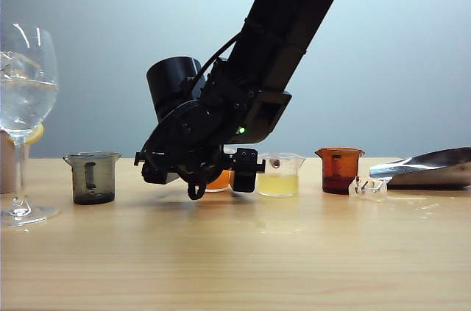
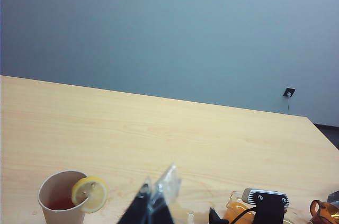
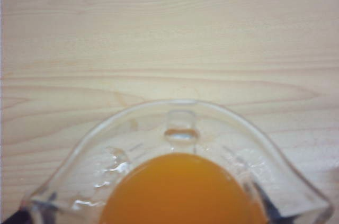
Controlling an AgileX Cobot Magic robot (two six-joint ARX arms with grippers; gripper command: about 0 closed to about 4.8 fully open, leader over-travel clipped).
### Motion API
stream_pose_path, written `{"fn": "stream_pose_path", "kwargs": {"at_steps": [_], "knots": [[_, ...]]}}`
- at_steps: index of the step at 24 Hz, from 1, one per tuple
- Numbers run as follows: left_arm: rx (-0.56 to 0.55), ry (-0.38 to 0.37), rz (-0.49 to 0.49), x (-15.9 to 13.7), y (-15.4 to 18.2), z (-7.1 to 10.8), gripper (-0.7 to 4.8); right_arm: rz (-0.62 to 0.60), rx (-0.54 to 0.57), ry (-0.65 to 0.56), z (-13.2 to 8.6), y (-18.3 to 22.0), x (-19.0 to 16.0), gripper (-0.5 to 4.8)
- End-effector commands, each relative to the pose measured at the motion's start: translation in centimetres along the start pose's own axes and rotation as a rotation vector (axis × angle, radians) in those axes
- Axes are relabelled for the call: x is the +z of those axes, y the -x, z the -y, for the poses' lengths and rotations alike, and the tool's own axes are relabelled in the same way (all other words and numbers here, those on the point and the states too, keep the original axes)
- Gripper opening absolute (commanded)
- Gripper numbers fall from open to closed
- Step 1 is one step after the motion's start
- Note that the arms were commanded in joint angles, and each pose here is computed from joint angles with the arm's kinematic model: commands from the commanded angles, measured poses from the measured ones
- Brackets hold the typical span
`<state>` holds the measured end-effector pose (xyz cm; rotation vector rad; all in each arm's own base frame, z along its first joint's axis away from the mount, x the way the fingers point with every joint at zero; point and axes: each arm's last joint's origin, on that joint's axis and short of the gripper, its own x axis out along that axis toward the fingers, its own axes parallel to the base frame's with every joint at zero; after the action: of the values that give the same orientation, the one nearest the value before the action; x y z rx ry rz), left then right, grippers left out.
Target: Pick up the second measuring cup from the left, pour the orange juice inside into the goblet, and finally put the measuring cup back in its original place.
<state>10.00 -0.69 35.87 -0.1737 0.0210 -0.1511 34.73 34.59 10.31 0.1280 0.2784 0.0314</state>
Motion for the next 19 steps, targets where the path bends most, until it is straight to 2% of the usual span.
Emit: {"fn": "stream_pose_path", "kwargs": {"at_steps": [1,16,17,19], "knots": [[-0.006,-0.004,0.019,0.32,0.11,0.08,-0.06,0.006,0.01,0.025,-0.15,0.03,0.2,4.62],[-0.006,-0.004,0.019,0.32,0.11,0.08,-0.06,0.011,0.012,0.024,-0.18,0.03,0.26,4.6],[-0.006,-0.004,0.019,0.32,0.11,0.08,-0.06,0.011,0.012,0.024,-0.18,0.03,0.26,4.56],[-0.006,-0.004,0.019,0.32,0.11,0.08,-0.06,0.009,0.012,0.026,-0.17,0.03,0.24,4.15]]}}
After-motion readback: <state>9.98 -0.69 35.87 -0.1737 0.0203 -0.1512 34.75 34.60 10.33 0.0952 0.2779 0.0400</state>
